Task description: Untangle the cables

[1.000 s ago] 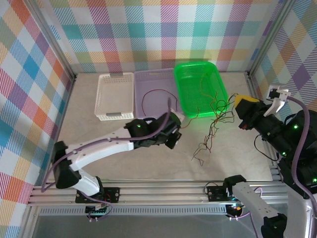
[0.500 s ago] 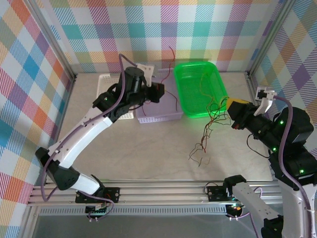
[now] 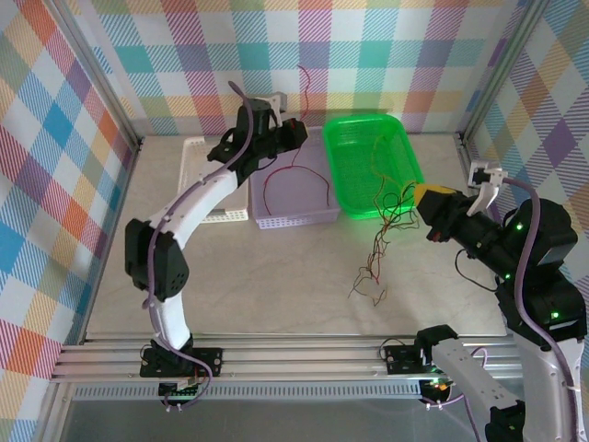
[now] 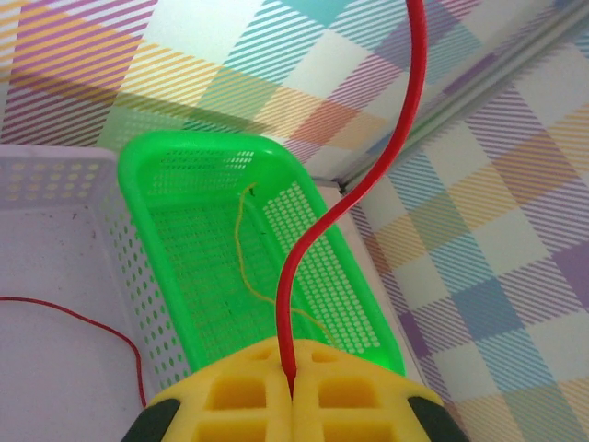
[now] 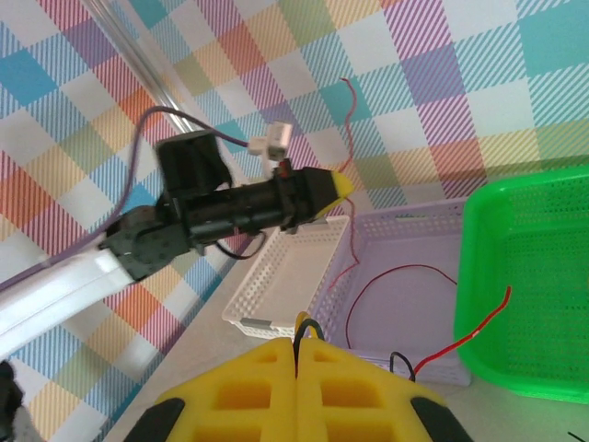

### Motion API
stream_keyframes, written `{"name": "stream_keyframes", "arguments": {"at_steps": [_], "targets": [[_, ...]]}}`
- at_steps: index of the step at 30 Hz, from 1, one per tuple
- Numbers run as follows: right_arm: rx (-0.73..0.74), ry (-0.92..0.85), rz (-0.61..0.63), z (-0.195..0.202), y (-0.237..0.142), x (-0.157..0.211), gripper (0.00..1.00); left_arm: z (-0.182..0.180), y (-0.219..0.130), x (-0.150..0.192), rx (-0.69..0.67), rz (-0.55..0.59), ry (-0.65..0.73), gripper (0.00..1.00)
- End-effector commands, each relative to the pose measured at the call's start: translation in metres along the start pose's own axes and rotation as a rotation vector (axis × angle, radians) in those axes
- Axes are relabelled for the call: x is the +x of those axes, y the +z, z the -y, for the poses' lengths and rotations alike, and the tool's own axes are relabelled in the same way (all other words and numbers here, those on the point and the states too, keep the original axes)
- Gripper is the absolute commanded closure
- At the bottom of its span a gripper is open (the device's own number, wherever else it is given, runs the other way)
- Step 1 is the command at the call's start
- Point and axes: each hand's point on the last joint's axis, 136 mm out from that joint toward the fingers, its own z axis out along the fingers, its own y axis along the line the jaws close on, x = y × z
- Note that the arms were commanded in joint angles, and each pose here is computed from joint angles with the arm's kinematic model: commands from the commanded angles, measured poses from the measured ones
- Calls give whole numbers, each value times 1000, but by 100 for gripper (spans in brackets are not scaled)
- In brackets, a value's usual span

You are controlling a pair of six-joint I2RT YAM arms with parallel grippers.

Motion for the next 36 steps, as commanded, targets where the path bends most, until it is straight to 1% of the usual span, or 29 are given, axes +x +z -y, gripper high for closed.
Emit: {"name": "stream_keyframes", "arguments": {"at_steps": [1, 6, 10, 16, 23, 27, 30, 32, 34, 36], "targets": [[-52, -9, 33, -10, -4, -5, 100, -7, 25, -3, 34, 16, -26, 100], [-49, -2, 18, -6, -3, 5, 100, -54, 66, 34, -37, -62, -69, 100], [-39, -6, 14, -3, -2, 7, 100, -84, 85, 67, -84, -128, -92, 100], [-37, -1, -3, 1, 3, 14, 100, -125, 99, 110, -165, -201, -120, 100], [-40, 12, -22, 4, 8, 20, 100, -155, 112, 145, -217, -299, -165, 100], [-44, 14, -26, 3, 8, 21, 100, -168, 114, 159, -267, -340, -188, 100], [-45, 15, -26, 3, 7, 21, 100, -175, 114, 162, -290, -356, -194, 99], [-47, 16, -26, 2, 7, 21, 100, -179, 114, 163, -304, -366, -199, 95], [-48, 19, -29, 3, 7, 22, 100, -178, 113, 160, -300, -368, -200, 87], [-50, 19, -30, 2, 7, 22, 100, -173, 114, 155, -283, -363, -190, 84]]}}
